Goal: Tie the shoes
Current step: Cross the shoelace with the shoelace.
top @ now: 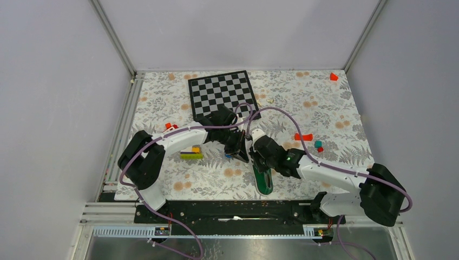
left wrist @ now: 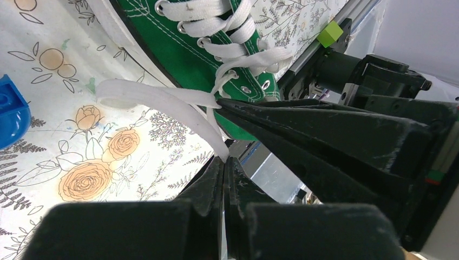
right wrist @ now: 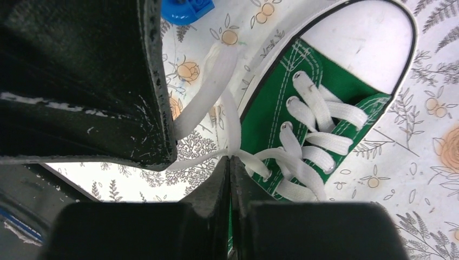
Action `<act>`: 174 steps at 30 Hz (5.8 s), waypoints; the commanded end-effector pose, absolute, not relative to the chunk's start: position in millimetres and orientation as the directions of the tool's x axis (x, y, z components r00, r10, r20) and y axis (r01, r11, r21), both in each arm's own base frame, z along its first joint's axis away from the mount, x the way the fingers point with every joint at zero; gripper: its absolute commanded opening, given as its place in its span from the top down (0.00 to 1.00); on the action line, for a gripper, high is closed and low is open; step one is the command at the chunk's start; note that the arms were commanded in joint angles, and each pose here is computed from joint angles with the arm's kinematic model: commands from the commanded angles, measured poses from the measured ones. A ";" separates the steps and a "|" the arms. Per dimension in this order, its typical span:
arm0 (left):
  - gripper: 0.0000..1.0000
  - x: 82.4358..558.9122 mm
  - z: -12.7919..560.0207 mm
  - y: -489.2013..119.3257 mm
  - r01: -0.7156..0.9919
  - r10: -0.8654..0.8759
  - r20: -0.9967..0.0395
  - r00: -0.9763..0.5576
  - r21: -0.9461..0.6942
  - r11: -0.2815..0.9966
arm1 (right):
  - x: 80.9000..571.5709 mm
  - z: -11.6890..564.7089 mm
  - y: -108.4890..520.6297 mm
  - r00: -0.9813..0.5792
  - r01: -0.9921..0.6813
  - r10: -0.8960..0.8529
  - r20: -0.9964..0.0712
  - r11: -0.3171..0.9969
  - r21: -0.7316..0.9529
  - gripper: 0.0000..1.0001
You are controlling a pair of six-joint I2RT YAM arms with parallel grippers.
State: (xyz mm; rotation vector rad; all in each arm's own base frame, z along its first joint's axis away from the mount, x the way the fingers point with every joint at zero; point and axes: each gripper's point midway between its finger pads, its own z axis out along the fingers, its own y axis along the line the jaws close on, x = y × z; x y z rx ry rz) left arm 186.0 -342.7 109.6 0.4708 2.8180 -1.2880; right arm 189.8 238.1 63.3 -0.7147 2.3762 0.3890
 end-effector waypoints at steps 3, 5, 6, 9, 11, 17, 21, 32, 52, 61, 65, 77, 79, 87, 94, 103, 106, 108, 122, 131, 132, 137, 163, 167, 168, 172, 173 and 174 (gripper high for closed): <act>1.00 192.0 114.8 -344.1 0.306 0.265 -0.178 -0.948 -0.744 0.594 | 205.7 108.2 229.3 -0.603 -0.532 -0.327 -0.728 0.844 0.062 1.00; 1.00 192.8 115.0 -344.1 0.307 0.265 -0.179 -0.948 -0.744 0.593 | 204.9 115.2 219.3 -0.591 -0.515 -0.313 -0.744 0.856 0.048 1.00; 1.00 192.8 115.1 -344.2 0.307 0.265 -0.180 -0.947 -0.744 0.593 | 203.6 115.7 215.2 -0.589 -0.511 -0.313 -0.745 0.858 0.043 1.00; 1.00 192.7 116.3 -344.6 0.308 0.264 -0.182 -0.947 -0.746 0.591 | 201.3 112.5 207.8 -0.588 -0.507 -0.326 -0.740 0.861 0.024 1.00; 1.00 193.3 116.5 -344.8 0.309 0.262 -0.184 -0.947 -0.745 0.591 | 201.1 107.3 204.1 -0.593 -0.503 -0.341 -0.729 0.864 0.005 1.00; 1.00 192.1 117.6 -344.3 0.308 0.264 -0.181 -0.947 -0.747 0.590 | 205.9 97.7 199.4 -0.598 -0.492 -0.373 -0.709 0.869 -0.043 1.00; 1.00 192.0 118.3 -343.5 0.312 0.266 -0.184 -0.946 -0.743 0.592 | 210.7 91.9 195.6 -0.616 -0.475 -0.383 -0.689 0.878 -0.065 1.00; 1.00 193.3 118.2 -343.1 0.310 0.266 -0.184 -0.946 -0.745 0.591 | 213.1 89.9 186.1 -0.652 -0.412 -0.349 -0.673 0.908 -0.072 0.70; 1.00 193.7 118.1 -340.3 0.309 0.265 -0.183 -0.947 -0.743 0.593 | 201.9 117.0 197.0 -0.673 -0.374 -0.169 -0.720 0.918 0.133 0.62; 1.00 191.7 118.0 -338.3 0.307 0.264 -0.180 -0.948 -0.742 0.596 | 206.7 102.9 188.6 -0.740 -0.333 -0.137 -0.658 0.925 0.181 0.37; 1.00 191.0 116.1 -337.3 0.302 0.264 -0.173 -0.949 -0.741 0.600 | 204.7 96.3 195.0 -0.765 -0.347 -0.130 -0.630 0.908 0.235 0.37; 1.00 190.5 117.2 -335.8 0.303 0.261 -0.177 -0.949 -0.740 0.601 | 218.5 79.6 194.5 -0.781 -0.339 -0.137 -0.610 0.912 0.230 0.58; 1.00 189.9 115.4 -334.7 0.299 0.260 -0.172 -0.950 -0.739 0.604 | 218.3 79.6 196.3 -0.780 -0.351 -0.145 -0.609 0.907 0.234 0.67; 1.00 191.9 115.5 -334.1 0.295 0.254 -0.171 -0.952 -0.738 0.607 | 208.5 80.6 208.6 -0.788 -0.408 -0.172 -0.592 0.865 0.291 0.81; 1.00 189.7 110.3 -337.3 0.265 0.252 -0.136 -0.958 -0.755 0.599 | 206.3 90.1 208.3 -0.764 -0.433 -0.170 -0.622 0.851 0.299 1.00; 1.00 169.5 117.8 -330.9 0.319 0.317 -0.159 -0.935 -0.768 0.556 | 211.7 110.9 208.6 -0.594 -0.497 -0.027 -0.804 0.798 0.340 1.00; 1.00 163.4 116.4 -331.2 0.313 0.324 -0.151 -0.934 -0.785 0.535 | 217.5 113.0 208.1 -0.538 -0.492 0.049 -0.842 0.792 0.361 1.00; 1.00 162.9 116.3 -331.7 0.315 0.327 -0.155 -0.932 -0.789 0.527 | 217.8 112.5 210.4 -0.542 -0.494 0.054 -0.839 0.787 0.370 1.00; 0.77 200.5 138.9 -312.2 0.507 0.381 -0.342 -0.859 -0.666 0.547 | 216.4 120.8 206.9 -0.540 -0.505 0.011 -0.841 0.796 0.334 1.00; 0.37 216.4 154.8 -322.9 0.571 0.371 -0.435 -0.821 -0.644 0.509 | 212.5 125.2 201.6 -0.535 -0.521 -0.037 -0.844 0.801 0.296 1.00; 0.36 221.1 160.7 -328.8 0.593 0.356 -0.474 -0.805 -0.642 0.486 | 212.9 127.3 201.4 -0.532 -0.521 -0.032 -0.846 0.800 0.297 1.00; 0.30 242.2 183.1 -358.9 0.725 0.289 -0.676 -0.678 -0.551 0.413 | 208.5 119.7 197.8 -0.556 -0.506 -0.040 -0.830 0.808 0.300 1.00; 0.28 236.3 140.9 -406.3 0.812 0.295 -0.756 -0.584 -0.552 0.191 | 208.2 120.2 205.5 -0.585 -0.511 -0.039 -0.810 0.793 0.331 1.00; 0.28 229.2 134.0 -403.8 0.801 0.305 -0.742 -0.597 -0.570 0.183 | 208.3 119.8 204.6 -0.586 -0.507 -0.038 -0.809 0.796 0.330 1.00; 0.28 228.0 132.2 -402.9 0.799 0.308 -0.738 -0.600 -0.573 0.184 | 208.4 119.8 204.5 -0.586 -0.507 -0.038 -0.810 0.796 0.329 1.00; 0.29 220.3 126.1 -401.8 0.793 0.328 -0.725 -0.606 -0.584 0.174 | 208.7 119.0 204.1 -0.587 -0.505 -0.038 -0.809 0.798 0.329 1.00; 0.29 220.5 124.0 -401.5 0.791 0.330 -0.721 -0.609 -0.585 0.180 | 209.0 119.0 203.9 -0.588 -0.503 -0.036 -0.808 0.799 0.331 1.00; 0.29 220.2 121.2 -401.3 0.788 0.334 -0.717 -0.612 -0.587 0.185 | 209.0 119.1 203.8 -0.589 -0.502 -0.036 -0.808 0.799 0.331 1.00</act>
